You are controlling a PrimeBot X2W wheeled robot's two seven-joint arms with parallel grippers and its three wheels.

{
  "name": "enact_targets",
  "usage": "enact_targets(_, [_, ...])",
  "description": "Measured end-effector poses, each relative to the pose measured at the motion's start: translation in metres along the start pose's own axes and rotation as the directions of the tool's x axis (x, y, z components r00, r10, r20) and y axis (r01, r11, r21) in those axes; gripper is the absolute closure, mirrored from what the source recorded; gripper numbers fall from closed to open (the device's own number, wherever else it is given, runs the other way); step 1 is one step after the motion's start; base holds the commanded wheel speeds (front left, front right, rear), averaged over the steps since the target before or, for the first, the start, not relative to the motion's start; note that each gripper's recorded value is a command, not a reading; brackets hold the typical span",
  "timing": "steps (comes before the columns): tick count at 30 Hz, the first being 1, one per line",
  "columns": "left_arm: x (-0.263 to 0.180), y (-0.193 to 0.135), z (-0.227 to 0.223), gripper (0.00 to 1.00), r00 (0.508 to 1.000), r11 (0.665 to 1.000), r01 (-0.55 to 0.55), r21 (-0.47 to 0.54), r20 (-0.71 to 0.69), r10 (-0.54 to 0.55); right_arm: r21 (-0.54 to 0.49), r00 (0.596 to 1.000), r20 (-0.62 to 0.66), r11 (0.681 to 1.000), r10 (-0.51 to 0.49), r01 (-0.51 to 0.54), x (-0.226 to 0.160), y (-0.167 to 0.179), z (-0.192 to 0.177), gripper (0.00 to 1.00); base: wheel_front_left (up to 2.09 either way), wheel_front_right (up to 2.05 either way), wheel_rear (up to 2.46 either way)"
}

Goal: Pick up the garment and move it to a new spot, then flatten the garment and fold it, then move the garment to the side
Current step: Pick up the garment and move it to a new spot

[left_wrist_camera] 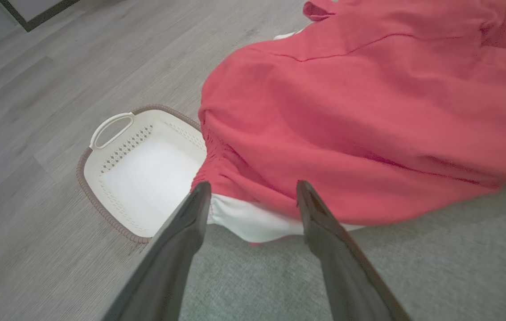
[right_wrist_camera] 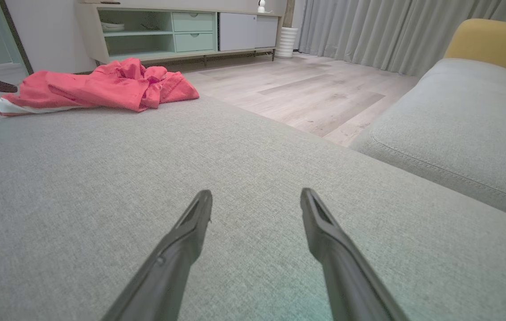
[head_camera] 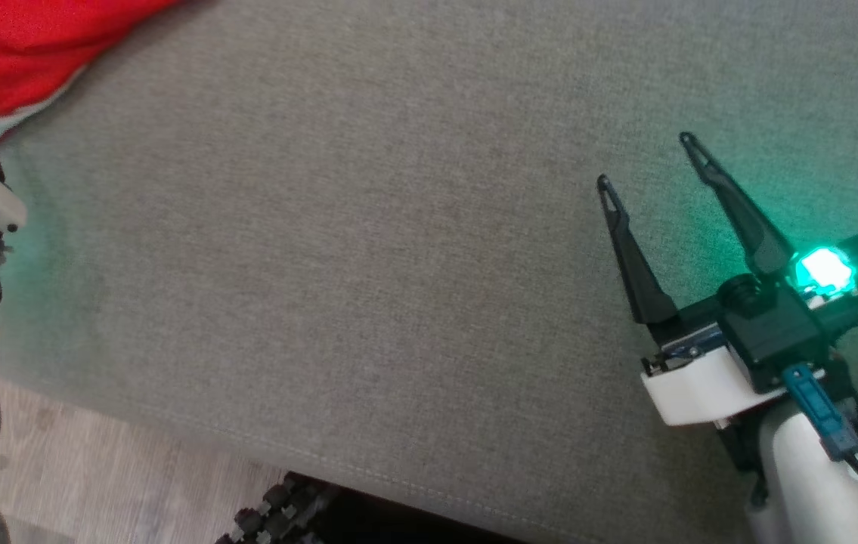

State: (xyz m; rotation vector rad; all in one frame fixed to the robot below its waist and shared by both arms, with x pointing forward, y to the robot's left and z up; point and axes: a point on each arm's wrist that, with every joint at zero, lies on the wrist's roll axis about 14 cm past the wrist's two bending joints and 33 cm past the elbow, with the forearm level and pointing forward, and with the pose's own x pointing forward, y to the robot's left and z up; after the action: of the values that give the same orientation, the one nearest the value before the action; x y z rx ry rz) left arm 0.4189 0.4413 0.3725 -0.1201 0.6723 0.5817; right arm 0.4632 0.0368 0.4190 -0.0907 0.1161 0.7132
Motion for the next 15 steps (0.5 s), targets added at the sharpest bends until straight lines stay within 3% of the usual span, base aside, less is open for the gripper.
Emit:
enact_targets(10, [0.024,-0.012,-0.035,0.00,0.991,0.999,-0.025,-0.038,-0.131,0.020,-0.002,0.999,-0.034,1.000,-0.025,0.025,-0.001,-0.014,-0.017,0.00,0.00,0.00,0.00])
enact_targets(11, [0.026,-0.013,-0.034,0.05,0.990,0.999,-0.022,-0.042,-0.138,0.016,-0.002,0.999,-0.033,1.000,-0.028,0.028,-0.001,-0.014,-0.017,0.00,0.00,0.00,0.00])
enact_targets(12, [0.027,-0.015,-0.035,0.45,0.989,0.999,-0.019,-0.045,-0.145,0.012,-0.002,0.999,-0.033,1.000,-0.030,0.030,-0.001,-0.015,-0.017,0.00,0.00,0.00,0.00])
enact_targets(14, [0.029,-0.019,-0.036,1.00,0.988,0.999,-0.004,-0.052,-0.154,-0.004,-0.002,0.999,-0.034,0.999,-0.034,0.034,-0.002,-0.016,-0.017,0.00,0.00,0.00,0.00])
enact_targets(15, [0.030,-0.022,-0.035,1.00,0.988,0.999,0.002,-0.053,-0.154,-0.010,-0.003,0.999,-0.034,0.999,-0.036,0.036,-0.002,-0.017,-0.017,0.00,0.00,0.00,0.00])
